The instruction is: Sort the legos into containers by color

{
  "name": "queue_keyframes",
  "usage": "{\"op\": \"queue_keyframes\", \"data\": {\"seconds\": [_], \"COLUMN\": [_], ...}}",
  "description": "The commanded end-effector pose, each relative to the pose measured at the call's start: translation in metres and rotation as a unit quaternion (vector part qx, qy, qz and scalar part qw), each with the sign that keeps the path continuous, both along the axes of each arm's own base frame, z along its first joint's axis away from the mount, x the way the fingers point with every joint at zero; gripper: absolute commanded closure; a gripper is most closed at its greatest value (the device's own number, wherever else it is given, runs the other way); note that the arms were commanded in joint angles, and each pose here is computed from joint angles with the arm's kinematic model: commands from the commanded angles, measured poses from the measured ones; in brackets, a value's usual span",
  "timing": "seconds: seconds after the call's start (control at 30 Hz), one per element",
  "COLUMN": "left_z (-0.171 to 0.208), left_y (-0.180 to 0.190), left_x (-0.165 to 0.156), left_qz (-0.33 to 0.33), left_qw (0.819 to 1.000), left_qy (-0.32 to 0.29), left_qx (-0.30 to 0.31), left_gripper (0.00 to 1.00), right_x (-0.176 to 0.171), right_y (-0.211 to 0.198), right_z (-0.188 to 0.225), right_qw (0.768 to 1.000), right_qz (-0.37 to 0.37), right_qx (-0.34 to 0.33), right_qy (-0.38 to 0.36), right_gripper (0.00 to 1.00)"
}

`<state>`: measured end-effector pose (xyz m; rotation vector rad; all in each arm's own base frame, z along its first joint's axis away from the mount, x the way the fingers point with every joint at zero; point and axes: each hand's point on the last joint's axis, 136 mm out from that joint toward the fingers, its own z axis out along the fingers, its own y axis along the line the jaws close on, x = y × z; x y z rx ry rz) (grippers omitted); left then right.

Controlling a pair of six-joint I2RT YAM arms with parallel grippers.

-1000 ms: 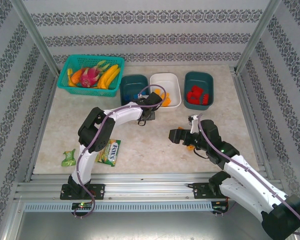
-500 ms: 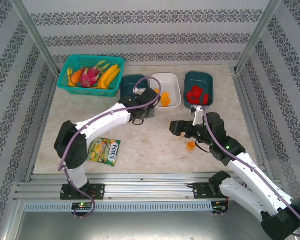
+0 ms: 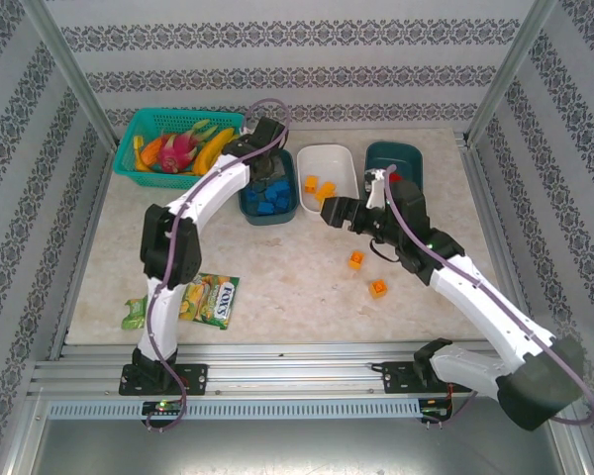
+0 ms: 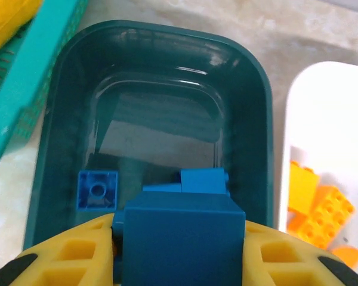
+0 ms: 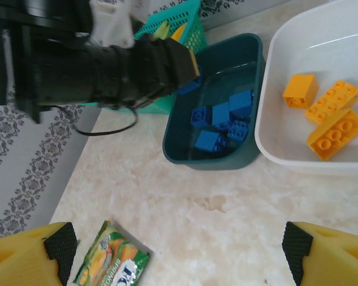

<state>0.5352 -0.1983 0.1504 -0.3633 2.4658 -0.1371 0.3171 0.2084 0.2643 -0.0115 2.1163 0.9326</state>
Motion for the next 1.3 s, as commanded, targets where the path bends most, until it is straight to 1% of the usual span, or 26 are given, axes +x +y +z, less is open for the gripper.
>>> {"op": "queue_keyframes", "data": {"seconds": [0.0,0.13,0.23,0.37,0.47,0.63,0.7,0.8,0.83,0.97,1.0,1.13,1.2,1.27], "left_z": [-0.007,-0.029,-0.044,-0.064,-0.077,-0.084,-0.081,-0.070,-0.063,-0.031,-0.023,0.031,0.059,0.084], "left_y": [0.003,0.012,0.016,0.015,0.014,0.017,0.013,0.010,0.009,0.004,0.002,-0.008,-0.018,-0.030], "left_x": [0.018,0.041,0.051,0.057,0.055,0.053,0.053,0.053,0.051,0.049,0.048,0.039,0.028,0.009], "left_qz": [-0.015,0.004,0.011,0.010,0.010,0.017,0.014,0.014,0.015,0.011,0.011,-0.002,-0.021,-0.050], "left_qw": [1.000,1.000,1.000,1.000,0.999,0.999,0.999,0.999,0.999,0.999,0.999,0.997,0.994,0.989], "left_qy": [0.005,0.002,0.008,0.023,0.036,0.047,0.045,0.041,0.038,0.016,0.011,-0.032,-0.055,-0.074], "left_qx": [0.021,0.014,0.014,0.012,0.005,0.003,-0.006,-0.023,-0.027,-0.041,-0.046,-0.076,-0.094,-0.116], "left_gripper": [0.68,0.68,0.68,0.67,0.66,0.65,0.58,0.47,0.42,0.32,0.30,0.28,0.26,0.23], "right_x": [0.014,0.016,0.013,0.010,0.008,0.006,0.005,0.004,0.003,-0.004,-0.007,-0.024,-0.034,-0.041], "right_y": [0.005,0.005,0.003,-0.001,-0.004,-0.006,-0.006,-0.011,-0.014,-0.033,-0.038,-0.068,-0.082,-0.088], "right_z": [0.025,0.021,0.014,0.007,0.005,-0.001,-0.004,-0.011,-0.014,-0.032,-0.036,-0.063,-0.079,-0.095], "right_qw": [0.999,1.000,1.000,1.000,1.000,1.000,1.000,0.999,0.998,0.992,0.989,0.963,0.944,0.927], "right_qz": [-0.002,-0.005,-0.010,-0.017,-0.021,-0.021,-0.021,-0.029,-0.034,-0.065,-0.074,-0.131,-0.160,-0.175], "right_qx": [0.027,0.026,0.025,0.024,0.019,0.012,0.008,-0.009,-0.017,-0.065,-0.077,-0.131,-0.151,-0.167], "right_qy": [-0.021,-0.015,-0.006,0.002,0.004,0.013,0.017,0.032,0.040,0.090,0.104,0.196,0.247,0.288], "right_gripper": [0.09,0.09,0.09,0.09,0.09,0.09,0.09,0.08,0.08,0.09,0.09,0.12,0.13,0.13]}}
